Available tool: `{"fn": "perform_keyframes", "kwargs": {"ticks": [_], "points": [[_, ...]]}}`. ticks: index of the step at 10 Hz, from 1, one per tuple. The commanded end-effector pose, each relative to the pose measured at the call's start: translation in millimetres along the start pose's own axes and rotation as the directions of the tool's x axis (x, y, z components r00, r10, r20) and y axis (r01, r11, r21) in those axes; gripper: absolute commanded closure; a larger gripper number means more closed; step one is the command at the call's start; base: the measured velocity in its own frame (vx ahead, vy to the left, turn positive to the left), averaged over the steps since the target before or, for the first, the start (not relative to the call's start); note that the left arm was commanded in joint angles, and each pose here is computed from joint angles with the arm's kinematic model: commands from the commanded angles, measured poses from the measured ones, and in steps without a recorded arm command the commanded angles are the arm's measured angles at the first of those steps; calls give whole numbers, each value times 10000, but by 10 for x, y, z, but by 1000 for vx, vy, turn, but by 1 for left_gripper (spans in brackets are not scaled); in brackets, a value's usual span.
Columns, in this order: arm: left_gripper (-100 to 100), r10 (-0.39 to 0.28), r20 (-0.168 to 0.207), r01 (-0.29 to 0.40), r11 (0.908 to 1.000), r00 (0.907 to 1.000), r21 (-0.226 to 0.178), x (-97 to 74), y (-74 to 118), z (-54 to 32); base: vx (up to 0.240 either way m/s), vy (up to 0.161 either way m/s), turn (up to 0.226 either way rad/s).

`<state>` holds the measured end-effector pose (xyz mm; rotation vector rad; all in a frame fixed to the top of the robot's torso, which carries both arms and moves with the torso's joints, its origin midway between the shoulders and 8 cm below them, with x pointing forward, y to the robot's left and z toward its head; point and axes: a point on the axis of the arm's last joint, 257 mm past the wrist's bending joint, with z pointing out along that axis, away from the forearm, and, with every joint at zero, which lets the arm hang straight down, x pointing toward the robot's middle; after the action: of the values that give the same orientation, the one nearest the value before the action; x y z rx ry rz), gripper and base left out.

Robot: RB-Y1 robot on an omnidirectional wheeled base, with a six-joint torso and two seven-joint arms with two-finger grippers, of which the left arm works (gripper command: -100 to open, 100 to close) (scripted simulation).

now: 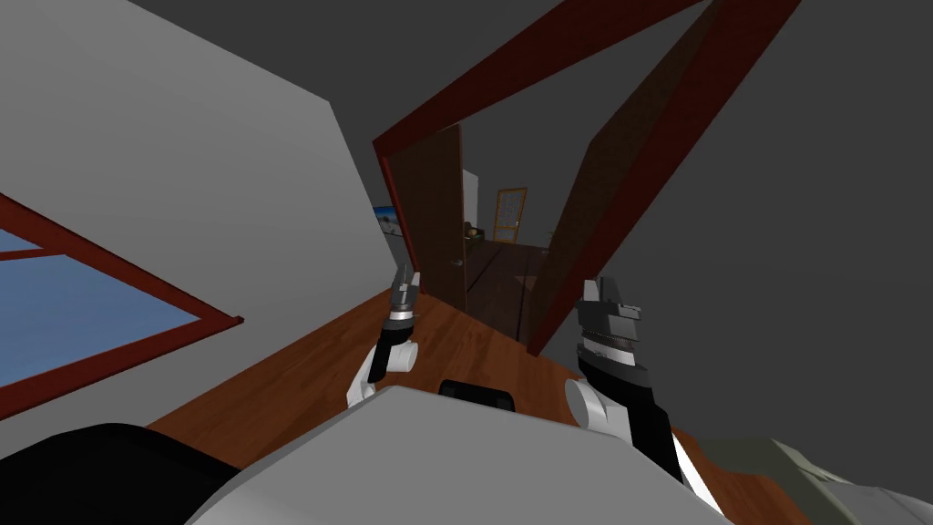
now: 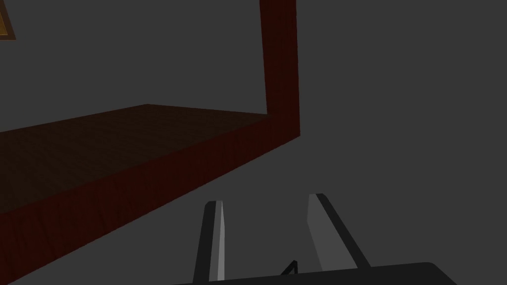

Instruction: Push the door open

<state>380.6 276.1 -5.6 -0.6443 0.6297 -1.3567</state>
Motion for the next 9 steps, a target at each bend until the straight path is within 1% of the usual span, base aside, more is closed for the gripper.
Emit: {"fn": "perform_keyframes", "kwargs": {"ticks": [1,3,4,6,9], "points": [[-100,-94,-76,92,9996,9999,-266,25,166,-26,97,70,-53],[-100,-198,-177,189,9985,9996,-513,78,345,-51,84,84,-54],[-100,-198,-174,187,9981,9997,-587,76,377,-65,63,54,-17],[-100,-315,-269,289,9955,9991,-904,135,589,-106,59,58,-41],[-100,-483,-412,420,9890,9980,-1416,228,913,-186,97,87,-62]]}}
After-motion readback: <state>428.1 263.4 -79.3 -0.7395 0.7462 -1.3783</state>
